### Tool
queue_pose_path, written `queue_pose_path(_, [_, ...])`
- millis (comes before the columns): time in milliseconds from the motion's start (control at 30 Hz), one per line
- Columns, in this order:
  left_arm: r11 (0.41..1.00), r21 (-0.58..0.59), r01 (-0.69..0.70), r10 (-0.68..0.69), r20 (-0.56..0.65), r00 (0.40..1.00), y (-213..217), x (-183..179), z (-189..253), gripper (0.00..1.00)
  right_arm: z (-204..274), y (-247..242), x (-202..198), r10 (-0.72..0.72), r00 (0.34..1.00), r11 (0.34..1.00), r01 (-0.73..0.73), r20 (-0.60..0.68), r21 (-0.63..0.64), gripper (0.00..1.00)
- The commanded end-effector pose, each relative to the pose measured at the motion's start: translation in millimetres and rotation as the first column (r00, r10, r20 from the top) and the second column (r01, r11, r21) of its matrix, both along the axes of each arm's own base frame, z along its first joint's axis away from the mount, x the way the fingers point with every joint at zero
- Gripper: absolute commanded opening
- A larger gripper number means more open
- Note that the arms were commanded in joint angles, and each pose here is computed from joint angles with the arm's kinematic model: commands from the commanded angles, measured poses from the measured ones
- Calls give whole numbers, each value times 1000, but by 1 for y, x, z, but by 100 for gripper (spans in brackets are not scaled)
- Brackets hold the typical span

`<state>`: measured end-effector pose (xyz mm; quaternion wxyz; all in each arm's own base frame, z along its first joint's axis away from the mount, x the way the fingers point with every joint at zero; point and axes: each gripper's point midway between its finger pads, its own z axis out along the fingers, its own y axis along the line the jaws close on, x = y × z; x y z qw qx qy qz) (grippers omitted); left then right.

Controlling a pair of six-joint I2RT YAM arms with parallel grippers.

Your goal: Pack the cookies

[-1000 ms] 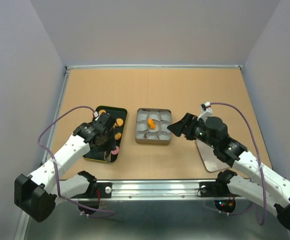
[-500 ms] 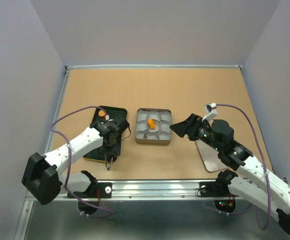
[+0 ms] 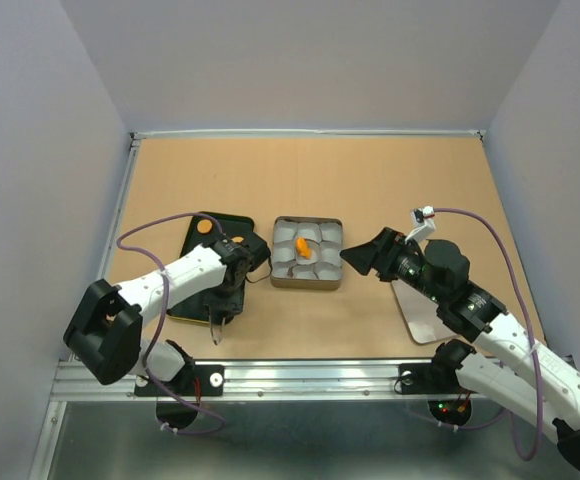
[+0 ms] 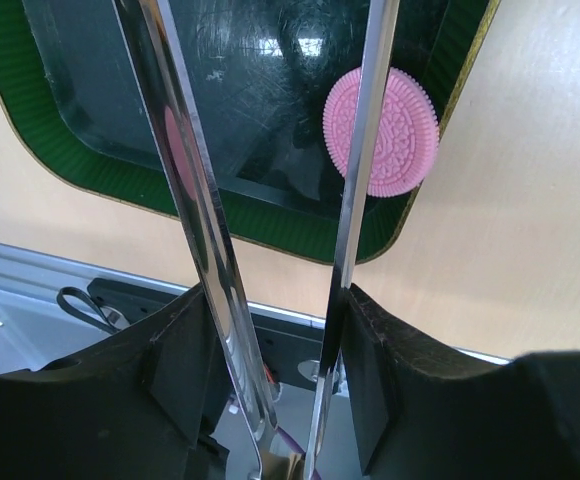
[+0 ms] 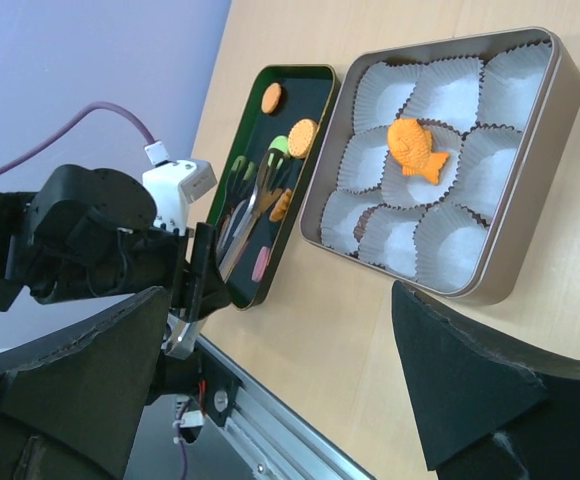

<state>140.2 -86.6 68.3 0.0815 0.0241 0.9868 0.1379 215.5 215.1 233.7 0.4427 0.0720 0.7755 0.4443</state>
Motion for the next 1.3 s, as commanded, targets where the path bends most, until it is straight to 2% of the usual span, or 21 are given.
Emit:
queue_pose_path(0, [998,56,-15,13,26,1000,2,7,8,60,-4,-1,3,-2,1000,1000,3,9,-17,98])
queue_pose_path(100, [998,58,-20,18,35,999,-2,12,9,60,-3,1,4,2,1000,1000,-1,10,-21,98])
queue_pose_path(267, [999,-43,-8,11,63,998,-25,25,14,60,-4,3,5,13,1000,999,-13,4,-30,98])
queue_pose_path(733, [999,-38,2,1,74,997,-22,37,2,60,-3,6,4,27,1000,999,-27,3,-35,98])
queue_pose_path(900, [999,-43,-3,6,83,997,-22,42,1,55,-2,7,5,28,1000,999,-28,-1,-35,98])
queue_pose_path(1133, [998,-57,-12,19,124,992,-23,47,12,40,-5,8,7,28,1000,999,-28,-12,-43,98])
queue_pose_path(1267, [998,-69,-14,24,146,989,-23,48,20,39,-5,7,7,24,1000,999,-25,-11,-39,98])
